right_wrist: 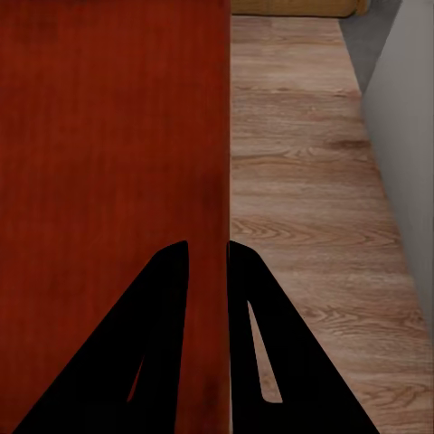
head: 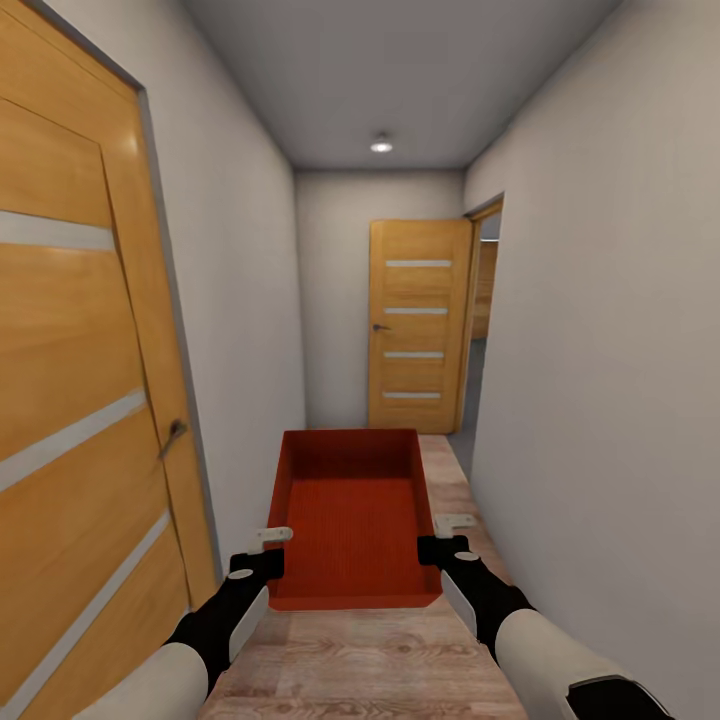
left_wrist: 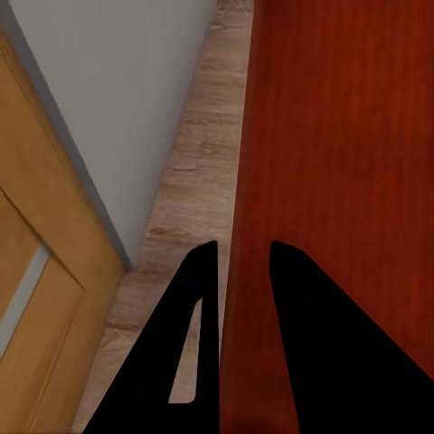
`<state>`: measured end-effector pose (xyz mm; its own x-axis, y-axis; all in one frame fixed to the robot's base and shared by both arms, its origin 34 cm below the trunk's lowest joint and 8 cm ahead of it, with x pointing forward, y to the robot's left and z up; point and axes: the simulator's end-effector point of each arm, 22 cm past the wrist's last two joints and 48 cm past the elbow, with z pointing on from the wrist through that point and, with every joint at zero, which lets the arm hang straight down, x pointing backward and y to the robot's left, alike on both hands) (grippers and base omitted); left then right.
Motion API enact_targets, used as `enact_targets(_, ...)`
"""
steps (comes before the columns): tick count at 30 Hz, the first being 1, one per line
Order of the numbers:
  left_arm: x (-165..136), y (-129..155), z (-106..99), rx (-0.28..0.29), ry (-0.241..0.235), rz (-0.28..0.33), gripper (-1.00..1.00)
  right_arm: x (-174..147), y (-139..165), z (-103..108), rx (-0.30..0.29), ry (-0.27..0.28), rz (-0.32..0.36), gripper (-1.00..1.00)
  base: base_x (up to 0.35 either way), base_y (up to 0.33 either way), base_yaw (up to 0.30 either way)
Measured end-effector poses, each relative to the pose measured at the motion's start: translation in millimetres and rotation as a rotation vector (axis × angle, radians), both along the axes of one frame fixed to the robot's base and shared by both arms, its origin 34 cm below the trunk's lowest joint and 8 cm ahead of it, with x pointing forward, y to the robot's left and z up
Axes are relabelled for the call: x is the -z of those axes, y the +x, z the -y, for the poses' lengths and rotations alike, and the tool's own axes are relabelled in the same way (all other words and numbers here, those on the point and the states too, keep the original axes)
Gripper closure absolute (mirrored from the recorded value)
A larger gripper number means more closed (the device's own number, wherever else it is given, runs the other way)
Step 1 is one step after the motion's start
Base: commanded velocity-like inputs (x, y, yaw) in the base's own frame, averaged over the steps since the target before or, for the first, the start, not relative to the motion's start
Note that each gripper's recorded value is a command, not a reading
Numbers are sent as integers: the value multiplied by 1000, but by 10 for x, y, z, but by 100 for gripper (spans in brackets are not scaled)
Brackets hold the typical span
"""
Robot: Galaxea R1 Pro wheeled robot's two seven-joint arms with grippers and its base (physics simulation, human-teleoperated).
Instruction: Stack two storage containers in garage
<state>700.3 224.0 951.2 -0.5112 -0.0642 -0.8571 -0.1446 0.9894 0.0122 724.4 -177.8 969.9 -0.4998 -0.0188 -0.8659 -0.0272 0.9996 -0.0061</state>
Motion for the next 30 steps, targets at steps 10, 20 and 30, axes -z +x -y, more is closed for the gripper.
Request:
enact_targets(10, 14, -6, 1, 0, -3, -3, 100, 6, -4, 0, 0, -2, -4, 100, 325, 0, 0)
enact_targets(20, 15, -7, -1, 0, -3, -3, 100, 7, -4, -2, -1, -1, -4, 100, 324, 0, 0)
enact_targets(30, 14, -4, -16, 0, -2, -3, 100, 4, -5, -16, 0, -1, -3, 100, 324, 0, 0)
